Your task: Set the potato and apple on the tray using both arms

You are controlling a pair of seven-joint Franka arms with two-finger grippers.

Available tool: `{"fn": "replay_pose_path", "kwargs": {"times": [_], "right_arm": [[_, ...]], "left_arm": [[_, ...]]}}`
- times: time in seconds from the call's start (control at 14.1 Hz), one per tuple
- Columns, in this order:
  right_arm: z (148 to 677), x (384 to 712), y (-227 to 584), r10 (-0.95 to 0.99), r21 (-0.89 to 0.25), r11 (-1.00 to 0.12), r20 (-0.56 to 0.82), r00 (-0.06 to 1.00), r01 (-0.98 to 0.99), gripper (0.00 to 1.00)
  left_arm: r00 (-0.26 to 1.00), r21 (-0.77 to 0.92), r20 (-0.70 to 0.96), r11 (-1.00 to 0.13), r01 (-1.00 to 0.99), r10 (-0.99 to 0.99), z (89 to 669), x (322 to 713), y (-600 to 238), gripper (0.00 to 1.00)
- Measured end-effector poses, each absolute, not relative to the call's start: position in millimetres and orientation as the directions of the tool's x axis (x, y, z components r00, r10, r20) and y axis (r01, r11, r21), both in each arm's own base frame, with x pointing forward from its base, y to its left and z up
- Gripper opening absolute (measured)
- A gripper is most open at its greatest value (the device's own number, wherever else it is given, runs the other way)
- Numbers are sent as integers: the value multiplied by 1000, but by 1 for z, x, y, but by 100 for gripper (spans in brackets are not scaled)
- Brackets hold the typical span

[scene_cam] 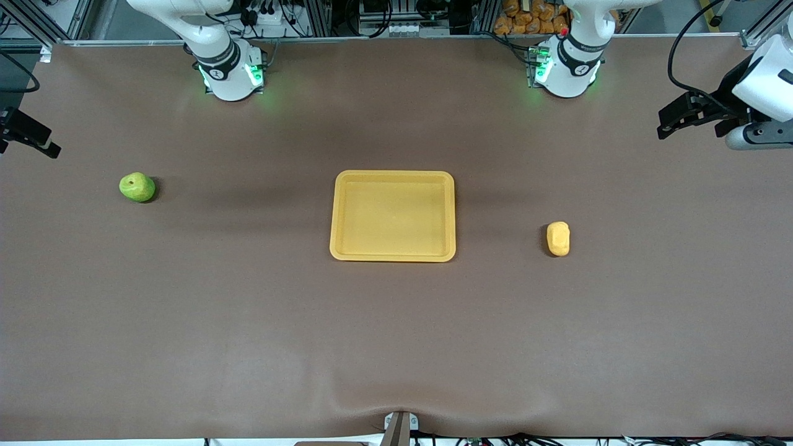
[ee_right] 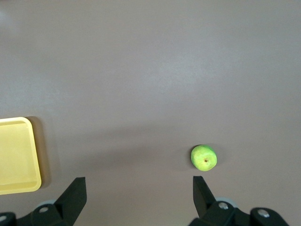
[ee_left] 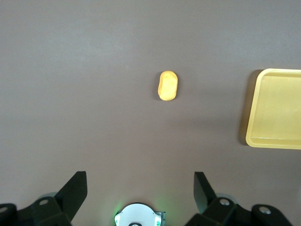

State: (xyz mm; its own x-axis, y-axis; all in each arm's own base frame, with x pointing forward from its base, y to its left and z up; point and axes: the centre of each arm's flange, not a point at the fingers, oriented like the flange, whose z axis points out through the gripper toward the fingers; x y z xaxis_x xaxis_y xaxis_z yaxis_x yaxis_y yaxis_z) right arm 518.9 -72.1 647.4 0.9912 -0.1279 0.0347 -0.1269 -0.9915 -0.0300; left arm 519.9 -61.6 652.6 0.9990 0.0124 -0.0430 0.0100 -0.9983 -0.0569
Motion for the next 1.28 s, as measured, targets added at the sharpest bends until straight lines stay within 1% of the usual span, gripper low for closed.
{"fn": "replay_pose_path", "kwargs": {"times": [0.85, 1.28], "right_arm": [[636, 523, -75, -132, -28, -991, 3, 991, -132, 100], [612, 536, -78, -138, -21, -990, -43, 989, -139, 100]], "left_arm": [[998, -56, -67, -998, 9, 13, 640, 527, -60, 100], [991, -54, -134, -999, 5, 12, 605, 545, -59, 100]]}}
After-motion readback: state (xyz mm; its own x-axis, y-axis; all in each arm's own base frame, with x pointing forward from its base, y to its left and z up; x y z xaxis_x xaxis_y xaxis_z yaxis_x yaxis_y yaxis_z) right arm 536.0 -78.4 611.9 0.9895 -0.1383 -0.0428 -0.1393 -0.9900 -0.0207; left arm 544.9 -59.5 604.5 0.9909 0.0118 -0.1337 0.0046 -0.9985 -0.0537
